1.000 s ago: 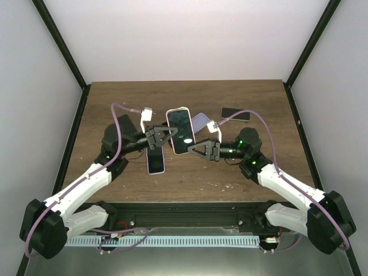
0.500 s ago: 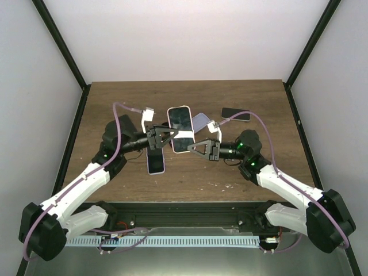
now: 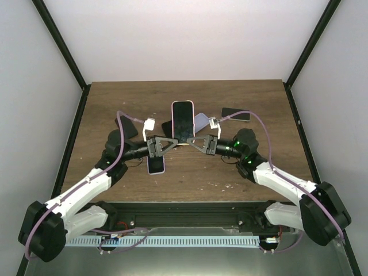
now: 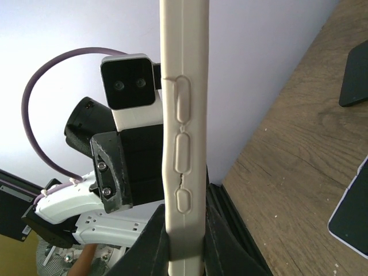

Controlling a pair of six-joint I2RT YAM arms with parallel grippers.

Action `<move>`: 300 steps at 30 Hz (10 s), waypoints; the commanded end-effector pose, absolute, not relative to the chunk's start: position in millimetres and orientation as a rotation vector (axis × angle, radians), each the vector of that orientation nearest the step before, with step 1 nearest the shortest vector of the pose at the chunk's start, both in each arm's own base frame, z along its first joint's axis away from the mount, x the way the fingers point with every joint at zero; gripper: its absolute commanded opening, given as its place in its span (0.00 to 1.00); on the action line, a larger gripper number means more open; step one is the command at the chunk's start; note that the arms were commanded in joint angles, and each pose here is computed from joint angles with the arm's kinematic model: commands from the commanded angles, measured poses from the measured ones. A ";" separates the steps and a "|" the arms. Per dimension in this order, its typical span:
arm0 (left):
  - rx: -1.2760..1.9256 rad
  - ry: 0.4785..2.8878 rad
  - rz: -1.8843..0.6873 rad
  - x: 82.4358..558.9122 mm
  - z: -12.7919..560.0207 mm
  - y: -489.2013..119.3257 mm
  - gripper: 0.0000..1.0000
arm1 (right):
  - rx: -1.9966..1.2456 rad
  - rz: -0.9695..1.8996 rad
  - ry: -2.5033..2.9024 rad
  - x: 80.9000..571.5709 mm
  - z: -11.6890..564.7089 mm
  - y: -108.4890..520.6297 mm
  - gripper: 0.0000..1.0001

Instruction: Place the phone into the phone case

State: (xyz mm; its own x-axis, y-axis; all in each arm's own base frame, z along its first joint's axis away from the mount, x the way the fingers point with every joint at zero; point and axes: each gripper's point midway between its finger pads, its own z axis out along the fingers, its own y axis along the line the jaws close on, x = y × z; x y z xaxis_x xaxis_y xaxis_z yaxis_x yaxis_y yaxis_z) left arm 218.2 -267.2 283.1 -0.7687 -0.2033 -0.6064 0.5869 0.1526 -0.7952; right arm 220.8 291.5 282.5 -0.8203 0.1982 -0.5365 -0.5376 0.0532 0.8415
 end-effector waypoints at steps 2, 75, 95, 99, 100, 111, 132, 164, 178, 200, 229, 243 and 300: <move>0.405 1.787 -1.668 225.4 295.2 -271.8 0.45 | -0.414 1.788 1.668 222.3 311.7 291.0 0.01; 0.363 2.245 -0.806 243.3 201.6 -180.3 1.00 | 0.334 0.575 2.166 435.2 152.2 92.7 1.00; 0.363 2.234 -0.713 247.4 203.9 -170.2 1.00 | 0.085 0.443 2.351 596.1 66.0 91.6 1.00; 0.362 2.239 -0.707 249.6 203.0 -170.4 0.99 | 0.009 0.478 2.400 598.8 53.4 100.8 1.00; 0.363 2.240 -0.706 249.6 202.8 -170.4 1.00 | -0.014 0.503 2.401 598.3 53.0 104.6 1.00; 0.357 2.235 -0.678 251.3 203.0 -167.0 1.00 | -0.122 0.693 2.493 562.3 43.9 129.6 1.00; 0.086 2.373 -0.479 301.1 182.1 -148.7 0.94 | 0.092 0.592 2.610 442.5 71.1 104.1 0.86; 0.403 2.347 -0.814 493.6 74.5 -295.9 0.60 | 0.388 -0.057 2.574 494.7 41.1 22.7 0.96; 0.350 2.495 -0.958 459.0 45.5 -310.5 0.58 | 0.314 -0.096 2.663 475.3 12.3 25.3 0.75; 0.304 2.470 -1.045 404.9 100.7 -326.3 0.53 | 0.203 0.065 2.638 424.6 32.0 41.2 0.62; 0.337 2.678 -0.434 430.1 26.6 -216.1 0.44 | 0.035 0.285 2.466 397.2 111.5 89.9 0.57; 1.030 2.297 -0.478 393.0 73.8 -268.2 0.00 | 0.010 0.328 2.364 375.7 147.8 89.9 0.55; -0.230 2.214 -1.145 329.0 212.5 -131.2 0.91 | -0.933 0.602 2.168 272.1 151.9 296.0 0.54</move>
